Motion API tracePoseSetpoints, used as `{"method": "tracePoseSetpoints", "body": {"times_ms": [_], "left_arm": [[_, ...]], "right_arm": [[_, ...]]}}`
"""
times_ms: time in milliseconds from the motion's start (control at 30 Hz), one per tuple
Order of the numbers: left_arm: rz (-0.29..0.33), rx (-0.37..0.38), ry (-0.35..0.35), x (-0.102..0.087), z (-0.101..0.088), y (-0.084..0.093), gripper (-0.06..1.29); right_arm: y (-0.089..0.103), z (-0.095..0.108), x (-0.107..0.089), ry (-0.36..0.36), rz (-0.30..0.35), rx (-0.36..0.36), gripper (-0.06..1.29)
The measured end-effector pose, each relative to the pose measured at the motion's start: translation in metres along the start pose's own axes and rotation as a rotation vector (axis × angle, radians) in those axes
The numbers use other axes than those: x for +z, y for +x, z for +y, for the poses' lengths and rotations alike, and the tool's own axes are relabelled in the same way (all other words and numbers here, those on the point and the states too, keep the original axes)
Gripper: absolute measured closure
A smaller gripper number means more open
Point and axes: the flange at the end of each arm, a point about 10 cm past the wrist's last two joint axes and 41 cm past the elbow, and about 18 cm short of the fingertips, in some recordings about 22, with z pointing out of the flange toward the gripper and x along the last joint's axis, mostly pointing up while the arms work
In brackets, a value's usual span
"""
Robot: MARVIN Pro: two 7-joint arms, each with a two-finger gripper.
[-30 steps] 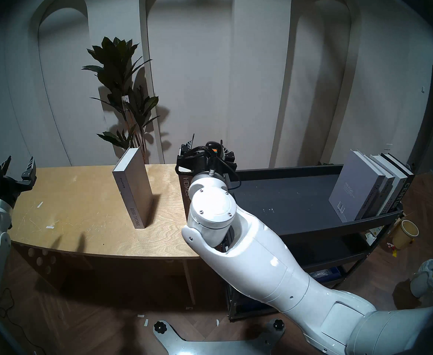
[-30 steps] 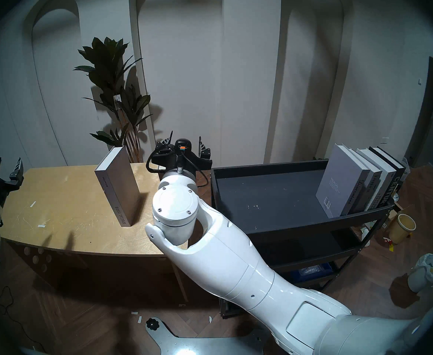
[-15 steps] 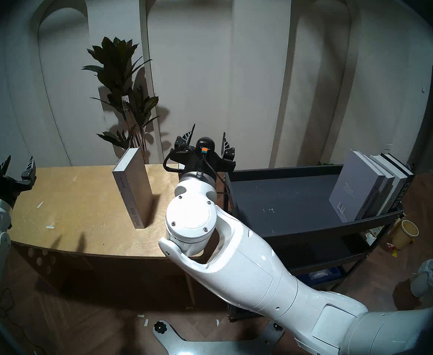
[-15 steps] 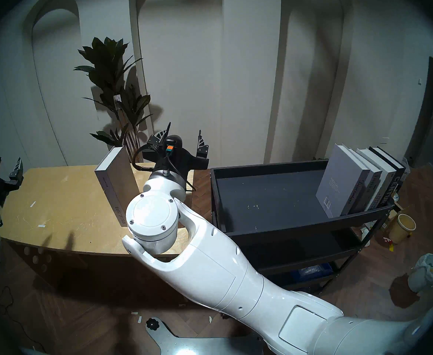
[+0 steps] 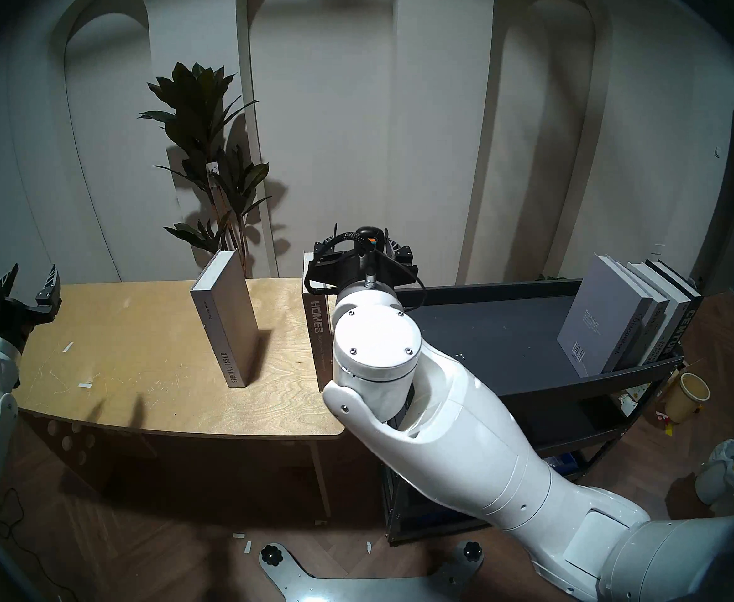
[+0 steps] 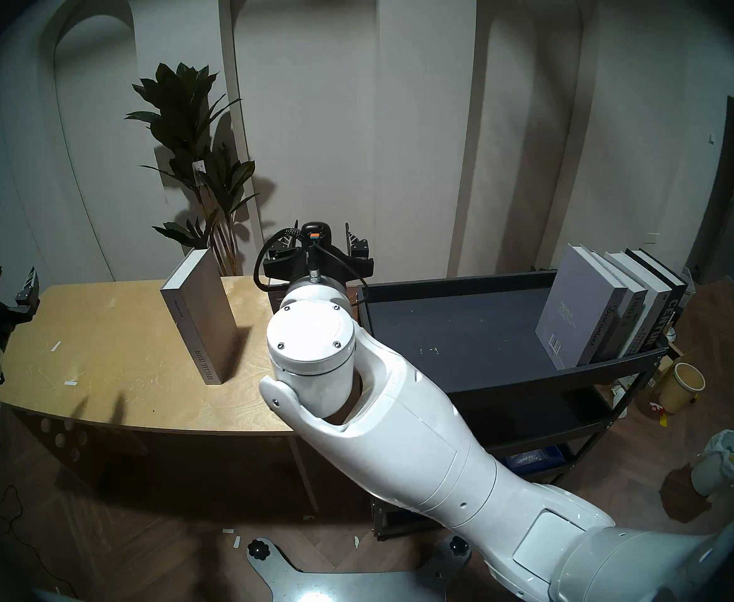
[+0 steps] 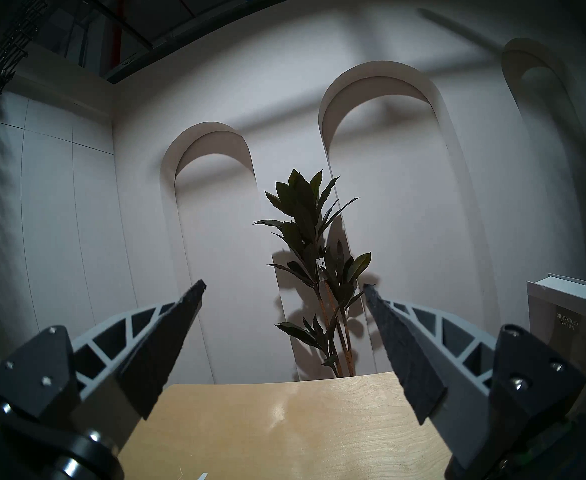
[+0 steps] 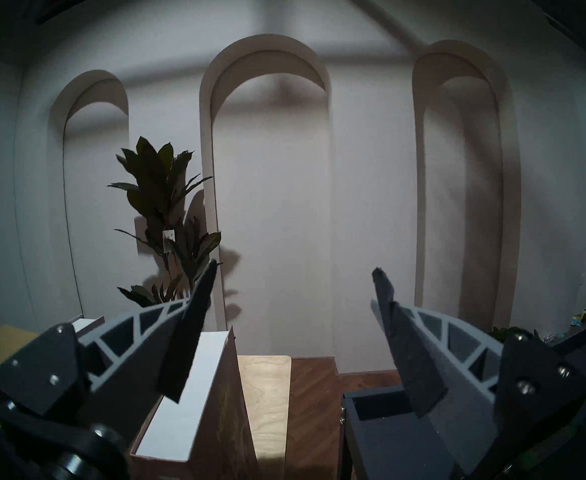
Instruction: Move the books from the display table onto the shelf, standing them upright with spines facing out and tallest at one end
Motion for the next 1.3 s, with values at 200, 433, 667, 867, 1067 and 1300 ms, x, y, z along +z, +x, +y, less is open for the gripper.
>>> {"method": "tracePoseSetpoints", "body": {"times_ms": [200,433,667,867,1067,1300], "left_arm": [[0.000,0.000,0.000,0.000,0.000,0.000,0.00],[0.000,0.000,0.000,0.000,0.000,0.000,0.00],[0.000,0.000,0.000,0.000,0.000,0.000,0.00],[0.000,0.000,0.000,0.000,0.000,0.000,0.00],[0.000,0.000,0.000,0.000,0.000,0.000,0.00],[0.000,0.000,0.000,0.000,0.000,0.000,0.00]], "right_arm": [[-0.010,-0.009,0.005,0.004,0.018,-0.025,0.02],[-0.028,-0.018,0.015,-0.045,0.032,-0.028,0.02],[-0.033,-0.029,0.020,-0.061,0.056,-0.024,0.02],[-0.031,-0.039,0.021,-0.056,0.081,-0.022,0.02],[-0.032,-0.047,0.020,-0.046,0.093,-0.030,0.02],[-0.035,-0.055,0.019,-0.031,0.098,-0.043,0.02]]}}
